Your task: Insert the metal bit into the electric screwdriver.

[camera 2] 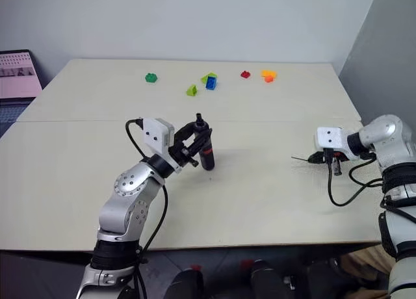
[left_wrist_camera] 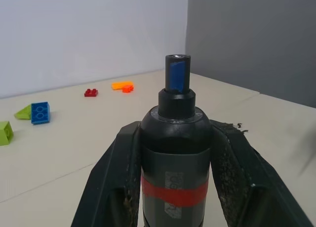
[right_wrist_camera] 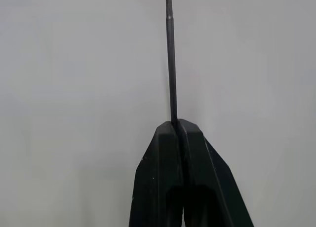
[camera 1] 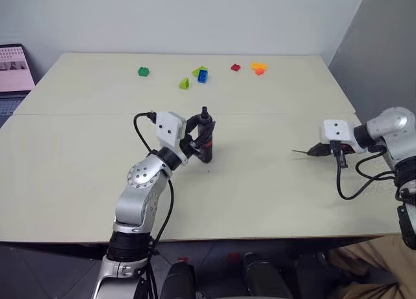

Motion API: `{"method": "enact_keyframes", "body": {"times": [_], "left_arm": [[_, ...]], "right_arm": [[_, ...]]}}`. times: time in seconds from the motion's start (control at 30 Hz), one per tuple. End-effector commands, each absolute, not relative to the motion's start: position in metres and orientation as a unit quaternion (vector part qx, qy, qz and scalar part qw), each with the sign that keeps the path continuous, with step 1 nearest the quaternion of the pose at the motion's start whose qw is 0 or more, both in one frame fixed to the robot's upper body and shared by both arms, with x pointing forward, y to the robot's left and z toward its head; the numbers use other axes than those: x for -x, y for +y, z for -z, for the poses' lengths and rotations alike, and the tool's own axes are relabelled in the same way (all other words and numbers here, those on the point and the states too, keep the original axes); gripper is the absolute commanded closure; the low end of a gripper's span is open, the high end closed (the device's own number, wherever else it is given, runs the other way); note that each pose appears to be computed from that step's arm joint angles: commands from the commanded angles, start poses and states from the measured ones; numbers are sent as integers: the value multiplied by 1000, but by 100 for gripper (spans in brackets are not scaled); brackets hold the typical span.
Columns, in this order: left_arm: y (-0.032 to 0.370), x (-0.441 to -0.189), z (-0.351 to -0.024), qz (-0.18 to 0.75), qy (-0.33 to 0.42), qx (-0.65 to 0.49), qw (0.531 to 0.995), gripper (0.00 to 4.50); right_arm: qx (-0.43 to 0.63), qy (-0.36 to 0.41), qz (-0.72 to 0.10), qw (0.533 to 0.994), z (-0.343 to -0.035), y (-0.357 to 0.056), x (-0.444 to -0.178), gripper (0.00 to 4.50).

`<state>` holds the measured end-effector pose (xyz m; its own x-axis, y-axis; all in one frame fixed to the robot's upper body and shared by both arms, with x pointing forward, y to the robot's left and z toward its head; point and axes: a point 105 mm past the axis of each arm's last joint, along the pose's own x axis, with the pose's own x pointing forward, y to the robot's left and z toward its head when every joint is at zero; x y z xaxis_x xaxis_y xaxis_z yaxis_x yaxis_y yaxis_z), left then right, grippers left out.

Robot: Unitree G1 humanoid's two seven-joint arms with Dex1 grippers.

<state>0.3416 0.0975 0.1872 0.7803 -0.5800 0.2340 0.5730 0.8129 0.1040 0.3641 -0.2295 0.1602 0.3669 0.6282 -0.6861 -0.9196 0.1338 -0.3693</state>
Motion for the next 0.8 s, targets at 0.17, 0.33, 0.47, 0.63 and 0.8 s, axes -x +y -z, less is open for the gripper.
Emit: {"method": "enact_keyframes", "body": {"times": [0.17,0.33,0.47,0.63,0.8], "left_arm": [[79,-323,-228,313,-200,-4,929,289],[78,-320,-220,303,-192,-8,934,289],[74,-317,-210,305,-179,-8,936,289],[71,-317,-202,299,-173,-16,938,289],[71,-321,-198,285,-166,-10,944,289]], "right_arm": [[217,-7,-540,813,-239,-166,-345,450],[135,-78,-526,836,-271,-141,-335,450],[69,-115,-526,840,-291,-122,-329,450],[25,-140,-523,840,-304,-109,-328,450],[5,-149,-533,833,-307,-97,-326,450]]}}
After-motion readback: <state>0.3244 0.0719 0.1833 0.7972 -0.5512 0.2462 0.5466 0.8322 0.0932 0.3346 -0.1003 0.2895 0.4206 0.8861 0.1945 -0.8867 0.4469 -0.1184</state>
